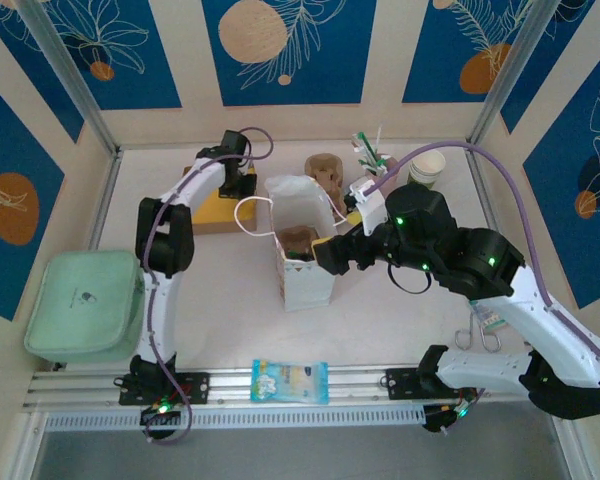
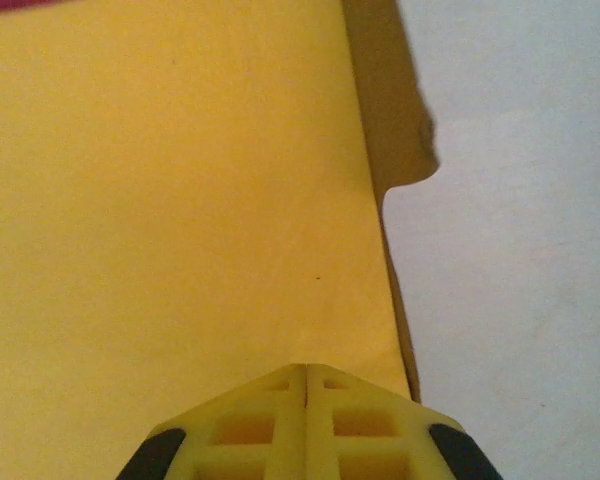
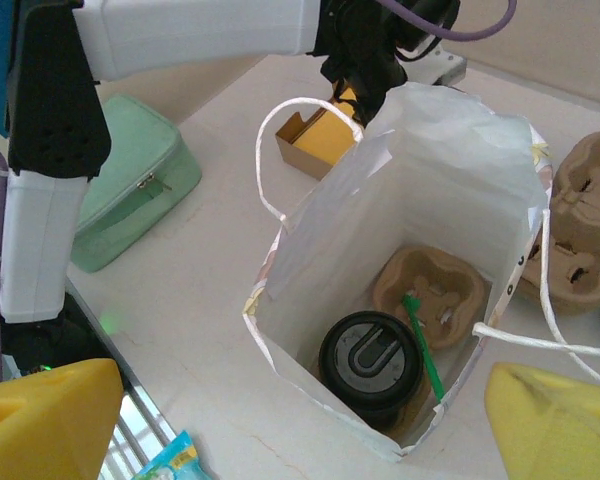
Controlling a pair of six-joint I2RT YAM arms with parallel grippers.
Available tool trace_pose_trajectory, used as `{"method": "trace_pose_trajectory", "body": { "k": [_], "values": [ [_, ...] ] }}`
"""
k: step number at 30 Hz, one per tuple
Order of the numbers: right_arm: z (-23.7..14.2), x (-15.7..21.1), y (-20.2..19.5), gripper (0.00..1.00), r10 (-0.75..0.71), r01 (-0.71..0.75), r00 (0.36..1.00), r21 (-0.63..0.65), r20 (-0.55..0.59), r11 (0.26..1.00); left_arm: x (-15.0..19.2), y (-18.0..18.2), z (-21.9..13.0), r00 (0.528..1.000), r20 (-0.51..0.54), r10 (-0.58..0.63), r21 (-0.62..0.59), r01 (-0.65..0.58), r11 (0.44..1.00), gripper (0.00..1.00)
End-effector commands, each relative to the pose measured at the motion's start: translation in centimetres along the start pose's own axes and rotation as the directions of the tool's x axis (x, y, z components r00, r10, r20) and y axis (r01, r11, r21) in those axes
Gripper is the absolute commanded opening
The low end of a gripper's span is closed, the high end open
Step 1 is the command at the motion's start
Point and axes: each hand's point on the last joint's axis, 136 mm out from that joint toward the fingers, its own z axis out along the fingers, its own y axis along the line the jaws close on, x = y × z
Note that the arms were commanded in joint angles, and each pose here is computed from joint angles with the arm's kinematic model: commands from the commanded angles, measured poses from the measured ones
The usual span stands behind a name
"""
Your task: Pack the takeout coffee
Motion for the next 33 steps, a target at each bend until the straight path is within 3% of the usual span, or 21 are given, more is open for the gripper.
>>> {"method": "trace_pose_trajectory", "body": {
  "k": [1,7,10,14,28,33],
  "values": [
    [-0.1,-0.1,0.2,0.94,-0.014,0.014,1.0,-0.002,0.023,1.0,-1.3,0.0,-2.5,0.999,0.052,-0.016,0.02,0.015,1.0,0.0],
    [-0.1,0.0,0.5,0.94,-0.017,0.017,1.0,-0.018,0.022,1.0,-1.3,-0.3,-2.9,0.999,0.049,-0.014,0.042,0.012,0.999,0.01],
    [0.2,0.2,0.4,0.94,-0.015,0.015,1.0,-0.015,0.014,1.0,-0.5,-0.4,-1.8,1.0,0.009,-0.012,0.038,0.012,0.999,0.22],
    [0.3,0.1,0.4,0.94,-0.013,0.013,1.0,-0.015,0.017,1.0,0.5,-0.6,-0.1,1.0,-0.025,0.01,-0.004,-0.011,1.0,0.28],
    [0.1,0.4,0.1,0.94,-0.008,0.008,1.0,0.0,0.015,1.0,1.8,0.0,2.7,0.997,-0.077,0.012,-0.039,-0.015,0.999,0.24],
    [-0.1,0.3,0.1,0.94,-0.009,0.009,1.0,0.001,0.019,1.0,1.8,0.3,2.5,0.997,-0.074,0.024,-0.054,-0.028,0.998,0.07]
  ]
}}
